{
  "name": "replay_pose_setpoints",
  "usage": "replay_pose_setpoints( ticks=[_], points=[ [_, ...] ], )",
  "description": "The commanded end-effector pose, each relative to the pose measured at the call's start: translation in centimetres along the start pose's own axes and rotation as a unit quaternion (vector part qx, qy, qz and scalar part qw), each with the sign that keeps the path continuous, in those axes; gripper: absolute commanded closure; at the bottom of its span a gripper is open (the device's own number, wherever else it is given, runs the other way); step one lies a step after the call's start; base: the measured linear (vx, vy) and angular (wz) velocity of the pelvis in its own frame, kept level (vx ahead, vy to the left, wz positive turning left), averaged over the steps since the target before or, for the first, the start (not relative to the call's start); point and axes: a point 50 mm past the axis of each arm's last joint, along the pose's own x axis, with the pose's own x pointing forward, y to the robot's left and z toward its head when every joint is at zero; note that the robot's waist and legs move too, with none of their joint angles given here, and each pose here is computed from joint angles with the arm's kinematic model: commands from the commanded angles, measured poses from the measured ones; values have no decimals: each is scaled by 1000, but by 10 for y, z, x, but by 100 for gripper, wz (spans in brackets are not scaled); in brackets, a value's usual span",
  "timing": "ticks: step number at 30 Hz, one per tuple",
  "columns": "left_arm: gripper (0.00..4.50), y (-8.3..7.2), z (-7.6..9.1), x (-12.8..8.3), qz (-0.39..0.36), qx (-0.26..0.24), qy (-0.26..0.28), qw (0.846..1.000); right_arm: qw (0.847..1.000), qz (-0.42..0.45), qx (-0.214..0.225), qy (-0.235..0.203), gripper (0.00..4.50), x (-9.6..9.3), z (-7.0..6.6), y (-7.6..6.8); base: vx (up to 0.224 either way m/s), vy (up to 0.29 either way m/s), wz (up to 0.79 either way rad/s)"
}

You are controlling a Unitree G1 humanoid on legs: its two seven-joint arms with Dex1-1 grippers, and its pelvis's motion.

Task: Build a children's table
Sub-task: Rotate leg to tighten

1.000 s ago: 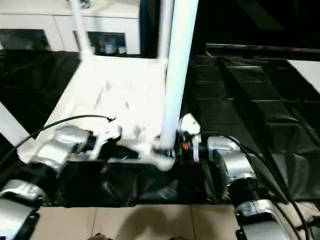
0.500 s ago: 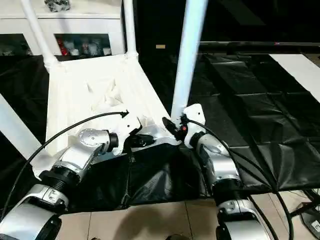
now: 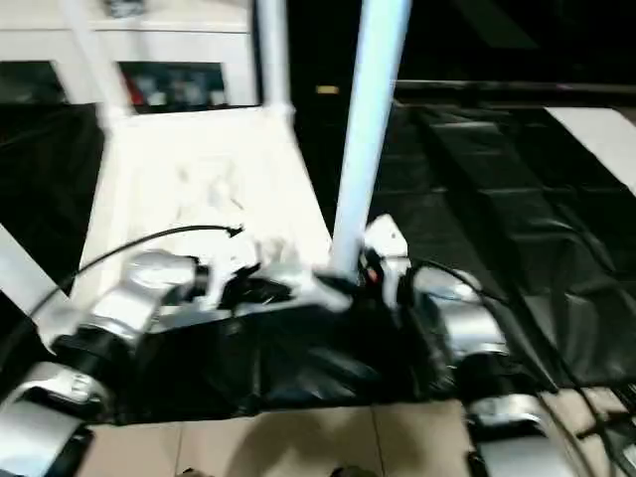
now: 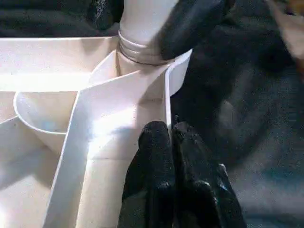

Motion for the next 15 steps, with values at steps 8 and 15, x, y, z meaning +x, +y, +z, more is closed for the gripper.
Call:
replay_pose_setpoints(
  ticks=[8,15],
  points=[
    [450,2,12,-8,-65,34,3,997,987,146,11,70,202,16,-16,24,0,0,0],
    [450,2,11,-9,-70,31,3,997,983,168,8,69,213,25,-16,30,0,0,0]
  ],
)
